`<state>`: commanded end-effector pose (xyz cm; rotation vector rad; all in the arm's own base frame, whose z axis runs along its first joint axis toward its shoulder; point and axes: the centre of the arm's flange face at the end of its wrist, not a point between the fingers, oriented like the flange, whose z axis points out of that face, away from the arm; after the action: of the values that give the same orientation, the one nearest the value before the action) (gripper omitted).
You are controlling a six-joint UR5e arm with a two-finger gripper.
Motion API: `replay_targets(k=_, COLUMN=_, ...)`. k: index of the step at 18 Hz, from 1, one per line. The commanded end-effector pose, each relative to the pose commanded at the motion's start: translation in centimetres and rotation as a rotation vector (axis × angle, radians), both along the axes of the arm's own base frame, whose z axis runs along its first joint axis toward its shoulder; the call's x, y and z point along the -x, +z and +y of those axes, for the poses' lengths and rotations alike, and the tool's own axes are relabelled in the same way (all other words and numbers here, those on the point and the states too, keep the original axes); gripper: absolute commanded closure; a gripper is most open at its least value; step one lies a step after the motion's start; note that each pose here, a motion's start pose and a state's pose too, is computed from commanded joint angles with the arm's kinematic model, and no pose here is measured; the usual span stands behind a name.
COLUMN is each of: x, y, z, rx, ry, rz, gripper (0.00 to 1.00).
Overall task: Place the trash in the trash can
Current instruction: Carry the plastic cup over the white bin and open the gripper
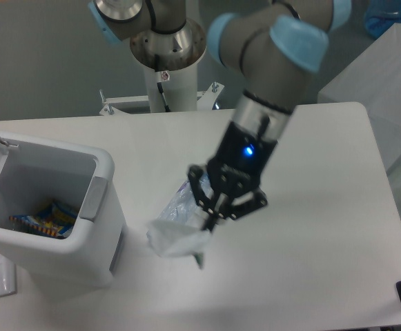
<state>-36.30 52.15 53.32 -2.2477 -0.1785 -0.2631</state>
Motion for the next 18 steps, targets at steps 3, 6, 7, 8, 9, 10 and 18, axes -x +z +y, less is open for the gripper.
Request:
replay_targets(k=3, x=-3.6, y=1.4, z=1.0, rx=-0.008, ry=-0.022, rz=-0.017, gripper=1.0)
replay_targets(k=6, x=-6.7, y=2.5, z=1.8, rx=-0.01, ry=-0.039, rz=-0.036, gripper=1.0)
replay_targets(k=7, x=-7.7, y=2.6, z=2.2, rx=-0.008, ry=-0.045, rz=-0.045, gripper=1.0)
replay_targets(k=8, x=-8.8, y=2.6, z=2.8, rx=-0.007, ry=-0.06, rz=-0.053, gripper=1.0)
replay_targets(k=9, x=-9.9, y=2.6, z=3.2, rx=-0.004, ry=-0.074, rz=-0.059, gripper=1.0)
replay_targets(k=10, x=-10.7, y=2.3, z=3.6, rx=0.004, ry=-0.083, rz=-0.069, gripper=1.0)
replay_targets(k=18, x=-14.1, y=0.1, z=4.4, rx=0.028, ry=-0.145, rz=-0.075, gripper=0.0)
